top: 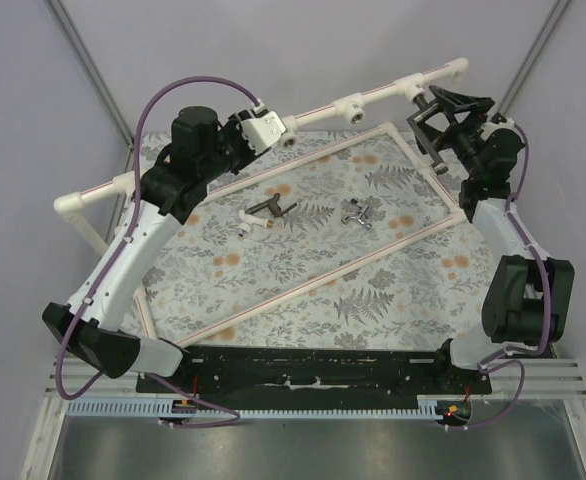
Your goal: Install the water faucets
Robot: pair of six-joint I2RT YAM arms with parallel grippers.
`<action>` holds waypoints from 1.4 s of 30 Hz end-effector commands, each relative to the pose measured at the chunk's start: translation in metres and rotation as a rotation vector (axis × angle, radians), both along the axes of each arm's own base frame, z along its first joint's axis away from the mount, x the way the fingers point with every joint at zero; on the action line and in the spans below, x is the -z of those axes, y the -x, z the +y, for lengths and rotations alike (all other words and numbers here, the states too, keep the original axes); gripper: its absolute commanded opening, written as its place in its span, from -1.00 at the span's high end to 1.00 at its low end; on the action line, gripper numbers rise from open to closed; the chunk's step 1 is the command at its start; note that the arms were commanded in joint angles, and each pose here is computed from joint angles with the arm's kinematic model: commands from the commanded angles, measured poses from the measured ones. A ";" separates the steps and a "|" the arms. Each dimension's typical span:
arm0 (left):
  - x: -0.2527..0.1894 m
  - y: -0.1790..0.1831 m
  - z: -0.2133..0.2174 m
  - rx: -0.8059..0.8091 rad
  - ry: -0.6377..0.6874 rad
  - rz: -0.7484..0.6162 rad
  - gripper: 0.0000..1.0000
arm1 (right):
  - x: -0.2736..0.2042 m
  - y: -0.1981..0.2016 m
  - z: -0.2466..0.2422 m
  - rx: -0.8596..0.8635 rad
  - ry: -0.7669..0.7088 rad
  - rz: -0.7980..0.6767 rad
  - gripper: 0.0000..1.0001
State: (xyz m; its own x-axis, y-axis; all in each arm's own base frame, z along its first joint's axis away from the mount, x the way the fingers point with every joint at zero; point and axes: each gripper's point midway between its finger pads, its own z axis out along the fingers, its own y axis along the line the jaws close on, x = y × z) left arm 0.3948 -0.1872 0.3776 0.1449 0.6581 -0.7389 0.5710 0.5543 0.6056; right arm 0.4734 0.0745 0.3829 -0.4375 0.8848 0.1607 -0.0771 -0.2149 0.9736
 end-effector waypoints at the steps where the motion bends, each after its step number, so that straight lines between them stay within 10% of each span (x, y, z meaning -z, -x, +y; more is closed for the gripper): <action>1: 0.079 0.021 0.012 -0.075 -0.038 0.302 0.90 | -0.039 -0.002 -0.040 0.139 -0.011 -0.172 -0.96; 11: 0.083 0.022 0.012 -0.081 -0.041 0.316 0.89 | -0.002 0.033 -0.053 0.182 0.338 -0.158 -0.96; 26: 0.082 0.024 0.009 -0.072 -0.045 0.311 0.89 | -0.050 0.087 -0.069 0.191 1.815 -0.326 -0.96; 42: 0.083 0.026 0.006 -0.066 -0.048 0.313 0.89 | -0.046 0.036 -0.045 0.127 2.157 -0.278 -0.66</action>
State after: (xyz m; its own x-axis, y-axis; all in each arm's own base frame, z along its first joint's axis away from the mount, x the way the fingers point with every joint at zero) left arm 0.3914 -0.1890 0.3775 0.1451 0.6607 -0.7365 0.5734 0.5505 0.6068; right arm 0.4292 0.0524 0.4153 -0.1929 -0.3693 -0.9091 -0.2553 0.9135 -0.3169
